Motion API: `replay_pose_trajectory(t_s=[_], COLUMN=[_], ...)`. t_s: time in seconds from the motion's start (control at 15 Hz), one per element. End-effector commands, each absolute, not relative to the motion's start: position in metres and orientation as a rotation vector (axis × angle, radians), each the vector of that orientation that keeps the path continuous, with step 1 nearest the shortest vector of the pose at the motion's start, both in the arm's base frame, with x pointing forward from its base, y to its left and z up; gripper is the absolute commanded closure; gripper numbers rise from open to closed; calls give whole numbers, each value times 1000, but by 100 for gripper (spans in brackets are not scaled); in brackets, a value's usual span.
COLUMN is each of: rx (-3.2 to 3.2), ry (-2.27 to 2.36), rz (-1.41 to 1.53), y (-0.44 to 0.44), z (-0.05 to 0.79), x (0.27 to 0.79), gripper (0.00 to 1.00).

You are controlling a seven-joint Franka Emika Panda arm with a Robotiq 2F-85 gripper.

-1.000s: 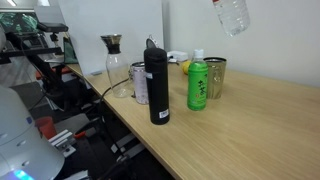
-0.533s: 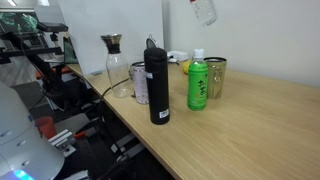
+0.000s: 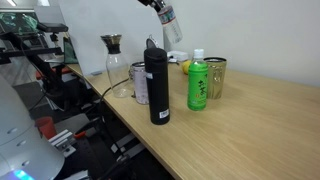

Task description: Move the bottle of water to the left side of the table

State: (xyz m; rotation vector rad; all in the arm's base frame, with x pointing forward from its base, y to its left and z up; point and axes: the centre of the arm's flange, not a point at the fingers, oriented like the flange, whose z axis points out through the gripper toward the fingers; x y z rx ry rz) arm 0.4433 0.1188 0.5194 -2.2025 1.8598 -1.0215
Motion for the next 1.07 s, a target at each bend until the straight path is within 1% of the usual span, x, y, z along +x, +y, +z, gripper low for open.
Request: replay_pose_trajectory(t_s=[0.0,0.53,1.0], rx=[-2330,-2629,-2807], ry=[1722,1437,1185], rz=[-958,-915,-981], y=[128,175,191], z=[481,394,357], x=[435,407,397], gripper=[92,92,92])
